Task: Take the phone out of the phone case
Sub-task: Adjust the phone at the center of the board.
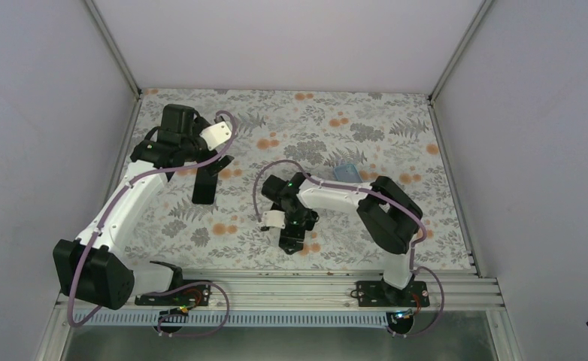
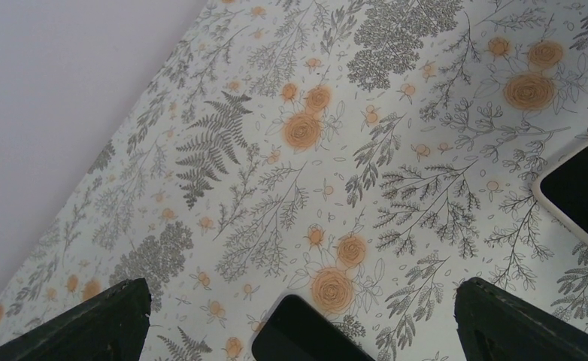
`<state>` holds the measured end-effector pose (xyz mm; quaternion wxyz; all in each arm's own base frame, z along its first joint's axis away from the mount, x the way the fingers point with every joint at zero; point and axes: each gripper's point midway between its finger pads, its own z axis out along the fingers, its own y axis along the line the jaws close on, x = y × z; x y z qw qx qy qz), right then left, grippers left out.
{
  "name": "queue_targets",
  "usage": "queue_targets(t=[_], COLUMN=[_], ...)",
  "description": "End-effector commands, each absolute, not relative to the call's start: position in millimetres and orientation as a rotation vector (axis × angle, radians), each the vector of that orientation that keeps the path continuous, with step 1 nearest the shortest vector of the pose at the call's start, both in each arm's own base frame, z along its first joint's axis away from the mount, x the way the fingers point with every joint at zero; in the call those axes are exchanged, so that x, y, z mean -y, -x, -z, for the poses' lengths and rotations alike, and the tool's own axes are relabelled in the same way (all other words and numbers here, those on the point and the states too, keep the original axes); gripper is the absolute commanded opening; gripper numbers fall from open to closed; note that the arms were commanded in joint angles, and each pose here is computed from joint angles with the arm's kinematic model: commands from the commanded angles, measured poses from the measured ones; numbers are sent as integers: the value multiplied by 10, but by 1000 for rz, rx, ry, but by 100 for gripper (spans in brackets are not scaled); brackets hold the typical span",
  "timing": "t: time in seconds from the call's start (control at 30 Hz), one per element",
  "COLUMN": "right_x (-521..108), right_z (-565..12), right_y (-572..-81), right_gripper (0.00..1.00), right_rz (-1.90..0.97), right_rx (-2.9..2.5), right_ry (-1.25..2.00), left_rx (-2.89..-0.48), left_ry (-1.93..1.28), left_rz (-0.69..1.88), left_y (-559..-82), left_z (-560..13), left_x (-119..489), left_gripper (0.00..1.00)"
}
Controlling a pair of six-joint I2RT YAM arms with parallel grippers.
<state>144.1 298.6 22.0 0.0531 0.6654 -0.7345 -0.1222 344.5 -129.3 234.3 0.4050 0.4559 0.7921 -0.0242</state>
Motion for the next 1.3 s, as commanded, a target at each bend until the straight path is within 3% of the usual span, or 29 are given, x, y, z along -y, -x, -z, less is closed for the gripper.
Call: queue_targets(t=[0.0,0.13,0.27,0.37,0.7,1.27], right_x=[-2760,-2776,-2854,-2799,-2767,-2730], right_z=[-199,-386,-774,-847,-789,-460], right_y=[-1640,-1737,-1633,-1759,-2504,-2702], right_gripper=[83,84,92,100,100,100], right_rz=[214,275,425,327,230,474], right_rx=[2321,2367,2311,2331,2435,2352], right_ry=[-1996,-2017,-2158,-2254,-2379,-2178], left_rx=[-1951,-1949,-1942,-1934,-1946,-1972], left_ry=[-1128,-1125,-1127,-1114,-1037,-1015], left_rz=[78,97,106,109,72,56], left_y=[-3442,-3431,-3395,-3390,-3438,-3351], left_z=[-2460,-2462,-2455,-2462,-2474,-2286], left_x=[1319,1338,1344,1347,1276,1198], left_gripper=[100,100,100,100,100,100])
